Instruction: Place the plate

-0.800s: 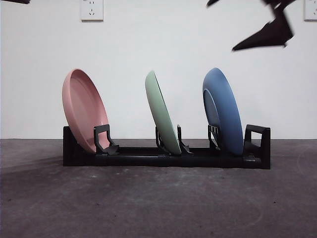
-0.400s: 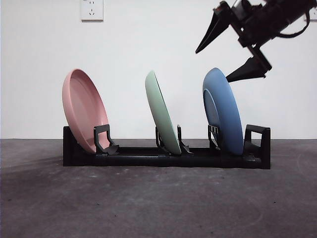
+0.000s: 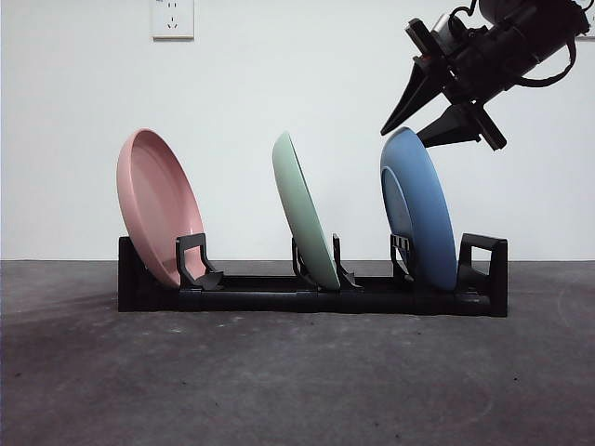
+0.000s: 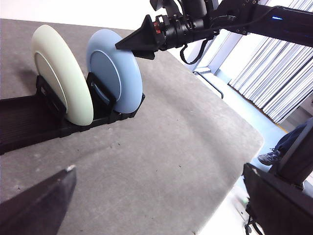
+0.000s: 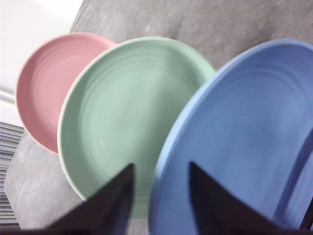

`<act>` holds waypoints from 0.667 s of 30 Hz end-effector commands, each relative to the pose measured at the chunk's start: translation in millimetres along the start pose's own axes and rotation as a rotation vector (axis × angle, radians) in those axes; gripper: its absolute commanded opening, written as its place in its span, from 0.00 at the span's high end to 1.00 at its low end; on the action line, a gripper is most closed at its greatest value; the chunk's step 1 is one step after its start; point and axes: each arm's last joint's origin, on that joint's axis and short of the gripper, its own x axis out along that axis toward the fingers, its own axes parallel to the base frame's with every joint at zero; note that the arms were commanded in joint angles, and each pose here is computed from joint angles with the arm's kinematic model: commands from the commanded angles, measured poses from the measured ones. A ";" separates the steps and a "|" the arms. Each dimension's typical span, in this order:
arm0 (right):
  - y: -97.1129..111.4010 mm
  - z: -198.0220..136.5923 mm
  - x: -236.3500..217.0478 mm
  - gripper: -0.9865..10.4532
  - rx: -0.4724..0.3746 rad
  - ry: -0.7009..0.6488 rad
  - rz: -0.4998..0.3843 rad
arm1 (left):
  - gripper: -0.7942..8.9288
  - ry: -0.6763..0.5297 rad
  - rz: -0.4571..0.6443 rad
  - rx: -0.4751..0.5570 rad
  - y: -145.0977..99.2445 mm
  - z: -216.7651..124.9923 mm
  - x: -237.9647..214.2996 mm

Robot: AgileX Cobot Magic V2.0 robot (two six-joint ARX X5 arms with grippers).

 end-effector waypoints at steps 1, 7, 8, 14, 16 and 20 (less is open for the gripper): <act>-0.5 2.9 3.3 0.86 0.009 0.006 -0.012 | 0.34 -0.016 -0.013 0.021 -3.5 4.9 -2.0; -1.1 1.2 3.0 0.91 0.026 0.017 -0.031 | 0.34 -0.016 -0.012 0.021 -3.4 4.8 -2.0; -0.6 1.5 2.5 0.91 0.028 0.014 -0.030 | 0.34 -0.016 -0.012 0.021 -3.4 4.8 -2.0; 9.2 4.2 -8.8 0.91 0.026 -0.017 -0.022 | 0.34 0.003 -0.008 0.009 -2.9 2.6 -2.0; 15.1 4.9 -14.5 0.91 0.018 -0.029 -0.016 | 0.34 0.011 -0.006 0.003 -2.7 1.7 -2.0; 30.7 6.0 -29.8 0.91 -0.003 -0.063 0.004 | 0.34 0.017 -0.005 -0.001 -2.5 0.9 -2.0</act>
